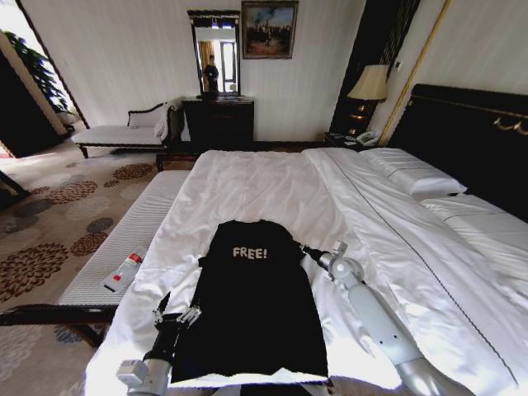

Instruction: Fold the clothes on the bed.

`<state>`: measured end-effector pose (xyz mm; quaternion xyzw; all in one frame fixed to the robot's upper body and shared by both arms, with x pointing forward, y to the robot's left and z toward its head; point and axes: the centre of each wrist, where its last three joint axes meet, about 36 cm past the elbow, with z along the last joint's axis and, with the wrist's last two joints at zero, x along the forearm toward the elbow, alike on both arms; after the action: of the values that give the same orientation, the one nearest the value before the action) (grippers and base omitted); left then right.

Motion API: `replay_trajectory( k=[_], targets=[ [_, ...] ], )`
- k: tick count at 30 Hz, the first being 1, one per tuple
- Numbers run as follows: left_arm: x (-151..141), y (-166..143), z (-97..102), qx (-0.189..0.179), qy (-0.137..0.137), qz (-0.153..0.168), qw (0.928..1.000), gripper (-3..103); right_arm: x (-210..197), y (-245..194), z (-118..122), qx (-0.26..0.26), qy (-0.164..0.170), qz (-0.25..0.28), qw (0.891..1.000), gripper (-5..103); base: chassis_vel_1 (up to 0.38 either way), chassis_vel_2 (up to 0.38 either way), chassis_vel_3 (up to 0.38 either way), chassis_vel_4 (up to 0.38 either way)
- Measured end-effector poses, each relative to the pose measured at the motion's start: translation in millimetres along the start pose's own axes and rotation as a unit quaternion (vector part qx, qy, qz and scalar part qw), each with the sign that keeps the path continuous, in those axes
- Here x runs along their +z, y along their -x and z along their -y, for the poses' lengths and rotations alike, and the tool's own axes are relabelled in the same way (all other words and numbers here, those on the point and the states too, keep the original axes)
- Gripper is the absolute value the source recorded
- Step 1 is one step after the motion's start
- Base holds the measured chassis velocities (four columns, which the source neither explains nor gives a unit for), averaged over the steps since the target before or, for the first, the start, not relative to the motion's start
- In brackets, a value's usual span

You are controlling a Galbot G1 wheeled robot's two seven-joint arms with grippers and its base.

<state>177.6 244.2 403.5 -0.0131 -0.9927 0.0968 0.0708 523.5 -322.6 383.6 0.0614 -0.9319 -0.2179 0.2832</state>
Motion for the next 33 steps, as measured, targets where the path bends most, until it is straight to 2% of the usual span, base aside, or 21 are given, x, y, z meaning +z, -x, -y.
replay_trajectory(
  k=[2, 5, 9, 10, 14, 15, 17, 27, 33],
  targets=[
    [0, 0, 0.1, 0.0, -0.001, 0.001, 1.0, 100, -8, 0, 0, 0.005, -0.023, 0.008, 1.0, 0, 0.0, 0.0, 0.0, 0.0],
    [-1, 0, 0.2, -0.001, -0.002, 0.002, 1.0, 100, -14, 1, -1, 0.007, -0.038, 0.012, 0.999, 0, 0.0, 0.0, 0.0, 0.0],
    [-3, -1, -0.5, -0.002, -0.001, 0.004, 1.0, 100, -24, 5, -7, 0.013, -0.082, 0.021, 0.996, 0, 0.0, 0.0, 0.0, 0.0],
    [-3, -1, -0.5, -0.002, -0.001, 0.004, 1.0, 100, -24, 5, -7, 0.013, -0.082, 0.021, 0.996, 0, 0.0, 0.0, 0.0, 0.0],
    [-6, -1, -0.9, -0.003, -0.002, 0.008, 1.0, 100, -27, 6, -10, 0.031, -0.134, 0.029, 0.99, 0, 0.0, 0.0, 0.0, 0.0],
    [-6, -1, -0.9, -0.003, -0.002, 0.008, 1.0, 100, -27, 6, -10, 0.031, -0.134, 0.029, 0.99, 0, 0.0, 0.0, 0.0, 0.0],
    [-7, -2, -0.3, -0.003, -0.003, 0.009, 1.0, 100, -27, 9, -7, 0.039, -0.157, 0.033, 0.986, 0, 0.0, 0.0, 0.0, 0.0],
    [-9, -5, 1.0, -0.005, -0.005, 0.01, 0.9999, 100, -24, 32, -5, 0.053, -0.205, 0.046, 0.976, 0, 0.0, 0.0, 0.0, 0.0],
    [-10, -6, 2.2, -0.007, -0.007, 0.011, 0.9999, 100, -22, 42, -1, 0.061, -0.205, 0.04, 0.976, 0, 0.0, 0.0, 0.0, 0.0]
  ],
)
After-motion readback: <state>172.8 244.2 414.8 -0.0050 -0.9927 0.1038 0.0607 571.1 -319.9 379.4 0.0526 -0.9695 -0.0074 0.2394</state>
